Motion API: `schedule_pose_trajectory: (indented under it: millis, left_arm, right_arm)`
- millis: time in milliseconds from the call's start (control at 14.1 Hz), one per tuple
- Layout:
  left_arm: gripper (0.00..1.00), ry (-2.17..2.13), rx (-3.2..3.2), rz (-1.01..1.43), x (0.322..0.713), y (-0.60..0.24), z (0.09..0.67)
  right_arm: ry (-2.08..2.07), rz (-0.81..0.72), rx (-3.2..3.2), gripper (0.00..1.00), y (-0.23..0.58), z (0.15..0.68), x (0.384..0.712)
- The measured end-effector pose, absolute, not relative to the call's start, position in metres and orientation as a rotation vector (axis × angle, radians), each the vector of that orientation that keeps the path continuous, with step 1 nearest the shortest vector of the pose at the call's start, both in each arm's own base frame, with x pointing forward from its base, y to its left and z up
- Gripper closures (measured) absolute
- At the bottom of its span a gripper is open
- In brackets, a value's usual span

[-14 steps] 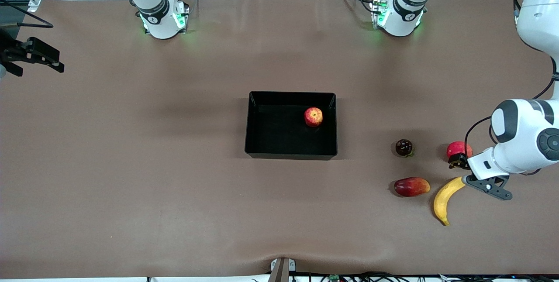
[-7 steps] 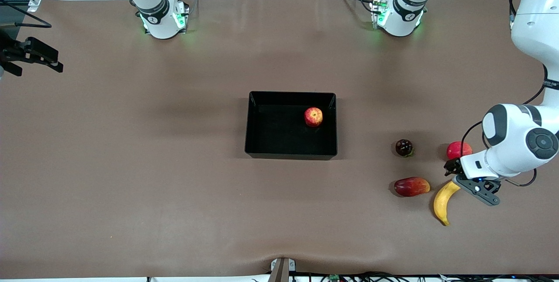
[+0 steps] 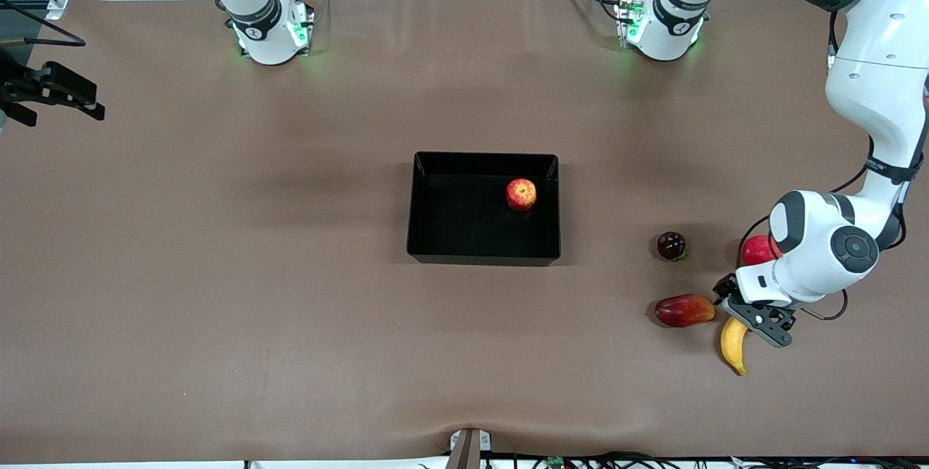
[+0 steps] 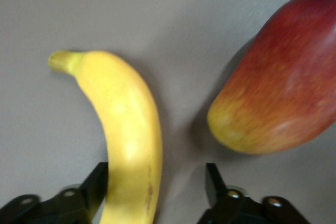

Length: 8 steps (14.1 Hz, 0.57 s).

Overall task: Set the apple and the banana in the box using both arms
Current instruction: 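Lower the left gripper and close it on the banana, then lift the banana with the left gripper and carry it over the box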

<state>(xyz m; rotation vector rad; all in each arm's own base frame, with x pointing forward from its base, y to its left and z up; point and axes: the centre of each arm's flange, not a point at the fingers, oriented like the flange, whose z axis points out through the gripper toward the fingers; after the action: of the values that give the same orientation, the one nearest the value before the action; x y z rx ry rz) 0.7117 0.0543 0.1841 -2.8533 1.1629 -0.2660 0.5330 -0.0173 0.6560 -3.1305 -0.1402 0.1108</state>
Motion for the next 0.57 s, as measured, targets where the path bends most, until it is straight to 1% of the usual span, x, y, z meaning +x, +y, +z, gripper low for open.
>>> schedule_pose_trajectory:
  millis: [142, 213, 284, 427, 569]
  left_arm:
    - [0.43, 1.163, -2.829, -0.286, 0.714, 0.060, 0.187]
    - [0.55, 1.170, -2.817, -0.295, 0.716, 0.060, 0.189]
    - [0.63, 1.197, -2.793, -0.305, 0.718, 0.061, 0.193]
    - [0.64, 1.277, -2.724, -0.328, 0.724, 0.063, 0.206]
    - [0.64, 1.313, -2.682, -0.336, 0.729, 0.062, 0.233]
  right_arm:
    - [-0.140, 0.111, -3.130, 0.00, -0.017, 0.656, 0.533]
    - [-0.140, 0.111, -3.130, 0.00, -0.017, 0.656, 0.533]
    - [-0.140, 0.111, -3.130, 0.00, -0.017, 0.656, 0.533]
    - [-0.140, 0.113, -3.130, 0.00, -0.017, 0.656, 0.533]
    - [-0.139, 0.114, -3.130, 0.00, -0.018, 0.656, 0.533]
